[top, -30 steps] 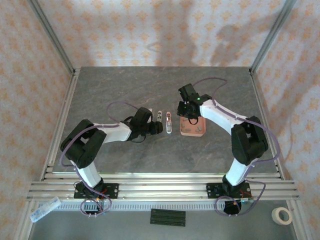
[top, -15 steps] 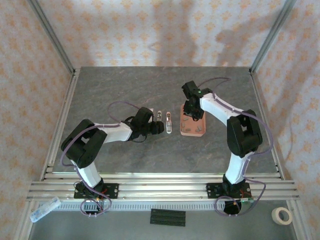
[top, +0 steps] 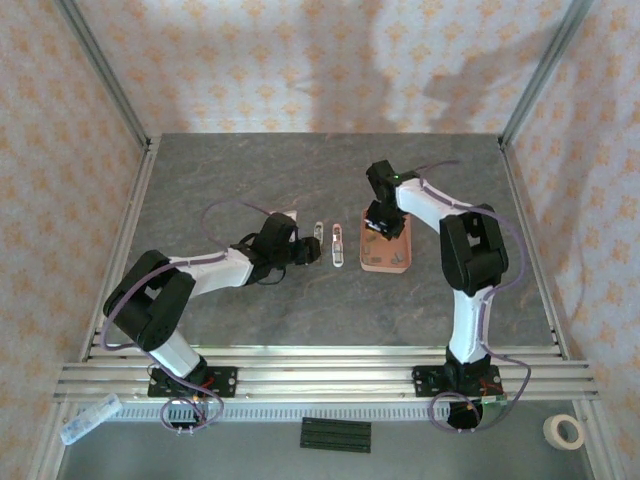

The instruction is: Load the staples into the stapler

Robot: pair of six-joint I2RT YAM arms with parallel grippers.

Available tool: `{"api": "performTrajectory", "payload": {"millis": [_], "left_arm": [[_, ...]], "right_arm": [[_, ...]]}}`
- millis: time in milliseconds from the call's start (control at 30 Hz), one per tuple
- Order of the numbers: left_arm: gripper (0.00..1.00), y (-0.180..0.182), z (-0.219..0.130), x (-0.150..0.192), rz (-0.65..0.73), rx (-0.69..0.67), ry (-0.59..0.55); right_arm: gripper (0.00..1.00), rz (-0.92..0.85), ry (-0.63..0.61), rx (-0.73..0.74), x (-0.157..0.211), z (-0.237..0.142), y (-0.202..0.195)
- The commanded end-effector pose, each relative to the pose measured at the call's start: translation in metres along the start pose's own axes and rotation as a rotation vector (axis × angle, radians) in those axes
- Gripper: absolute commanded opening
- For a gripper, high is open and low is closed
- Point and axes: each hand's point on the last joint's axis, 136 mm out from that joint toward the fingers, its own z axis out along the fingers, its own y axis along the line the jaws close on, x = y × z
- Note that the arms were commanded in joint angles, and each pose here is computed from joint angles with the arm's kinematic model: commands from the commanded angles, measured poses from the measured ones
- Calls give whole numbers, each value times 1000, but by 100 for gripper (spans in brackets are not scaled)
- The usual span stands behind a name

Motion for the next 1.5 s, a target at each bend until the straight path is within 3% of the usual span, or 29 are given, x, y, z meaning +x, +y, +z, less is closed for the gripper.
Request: {"api": "performTrajectory", "payload": {"millis": [0,633,1033,1467], "left_arm": [[59,11,-6,-3,10,-41,-18],[60,14,-3,-4,3,-37,-23],[60,18,-6,-2,0,-43,-22],[60,18,-7,-3,2,-42,-25]], "right_arm": [[28,24,20,0,0,0,6],[27,8,106,98,12,26,-9],[18,-16,93,118,11,24,-14],[31,39,63,53,15,-3,-12]]}}
